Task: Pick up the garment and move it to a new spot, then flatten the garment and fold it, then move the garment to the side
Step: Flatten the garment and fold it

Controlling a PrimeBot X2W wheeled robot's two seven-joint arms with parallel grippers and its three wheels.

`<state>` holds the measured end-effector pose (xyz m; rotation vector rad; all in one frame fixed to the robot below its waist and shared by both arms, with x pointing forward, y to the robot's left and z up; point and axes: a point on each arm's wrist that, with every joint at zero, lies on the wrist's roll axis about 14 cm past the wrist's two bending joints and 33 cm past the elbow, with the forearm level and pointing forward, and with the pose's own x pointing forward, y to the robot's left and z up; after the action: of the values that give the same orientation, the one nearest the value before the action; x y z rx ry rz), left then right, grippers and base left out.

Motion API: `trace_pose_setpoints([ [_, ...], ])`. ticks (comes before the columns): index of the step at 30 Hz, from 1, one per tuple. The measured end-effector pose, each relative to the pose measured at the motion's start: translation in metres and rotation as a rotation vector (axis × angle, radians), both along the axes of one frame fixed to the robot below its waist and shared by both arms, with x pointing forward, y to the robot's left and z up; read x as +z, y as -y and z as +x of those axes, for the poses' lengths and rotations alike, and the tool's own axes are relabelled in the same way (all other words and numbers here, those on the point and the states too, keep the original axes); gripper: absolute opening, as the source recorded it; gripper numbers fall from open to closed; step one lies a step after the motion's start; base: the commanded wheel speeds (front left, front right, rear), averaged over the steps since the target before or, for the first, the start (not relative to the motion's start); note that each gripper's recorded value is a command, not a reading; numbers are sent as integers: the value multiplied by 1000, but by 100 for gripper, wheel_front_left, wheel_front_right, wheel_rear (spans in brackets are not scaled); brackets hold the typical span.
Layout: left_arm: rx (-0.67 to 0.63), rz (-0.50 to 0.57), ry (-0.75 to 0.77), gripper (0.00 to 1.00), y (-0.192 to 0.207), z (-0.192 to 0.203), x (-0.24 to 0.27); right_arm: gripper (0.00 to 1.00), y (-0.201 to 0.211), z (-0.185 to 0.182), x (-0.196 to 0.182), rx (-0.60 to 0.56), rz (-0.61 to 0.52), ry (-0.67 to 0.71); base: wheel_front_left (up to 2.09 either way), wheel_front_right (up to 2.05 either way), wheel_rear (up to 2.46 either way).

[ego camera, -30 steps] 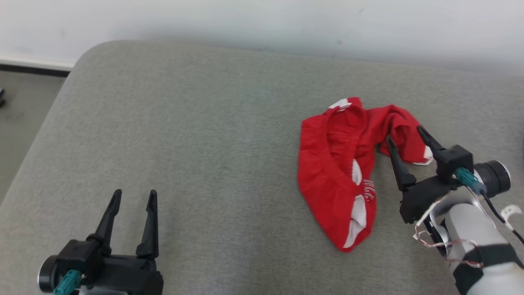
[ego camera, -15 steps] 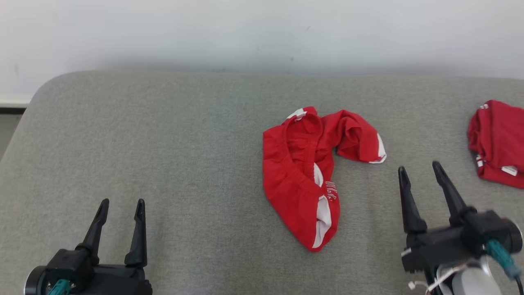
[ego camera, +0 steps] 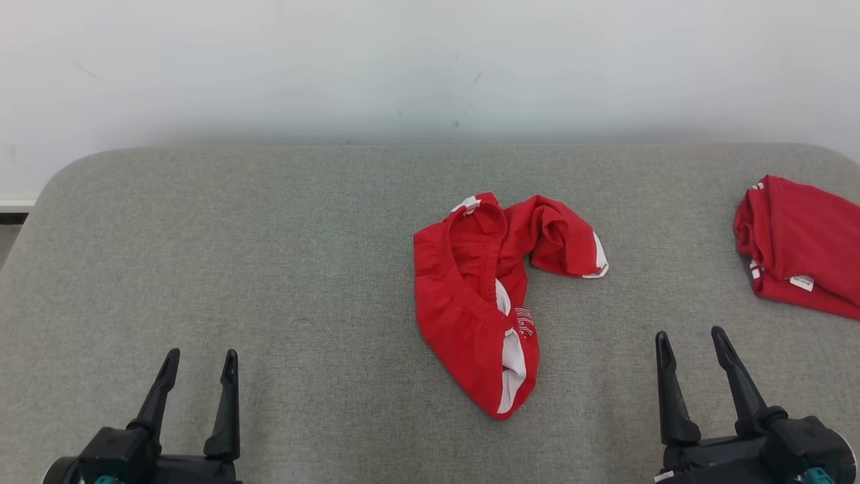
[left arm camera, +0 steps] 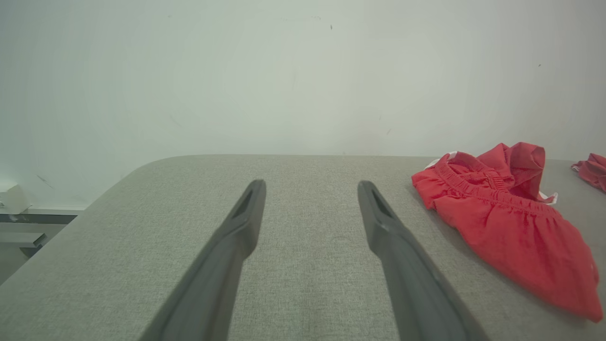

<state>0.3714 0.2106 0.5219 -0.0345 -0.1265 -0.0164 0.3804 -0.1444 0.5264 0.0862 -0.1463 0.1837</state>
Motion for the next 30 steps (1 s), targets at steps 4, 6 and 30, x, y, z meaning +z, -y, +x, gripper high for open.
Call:
trace_pose_setpoints([
  [4, -2, 1, -5, 100, 0, -1, -2, 100, -2, -1, -1, 2, 3, -3, 0, 0, 0],
  [6, -2, 2, -7, 100, 0, -1, -2, 100, -3, -1, -2, 5, 5, -7, 0, 0, 0],
  [30, -480, 69, 105, 100, 156, 90, 47, 100, 28, 9, -13, -94, 13, -40, 0, 0, 0],
])
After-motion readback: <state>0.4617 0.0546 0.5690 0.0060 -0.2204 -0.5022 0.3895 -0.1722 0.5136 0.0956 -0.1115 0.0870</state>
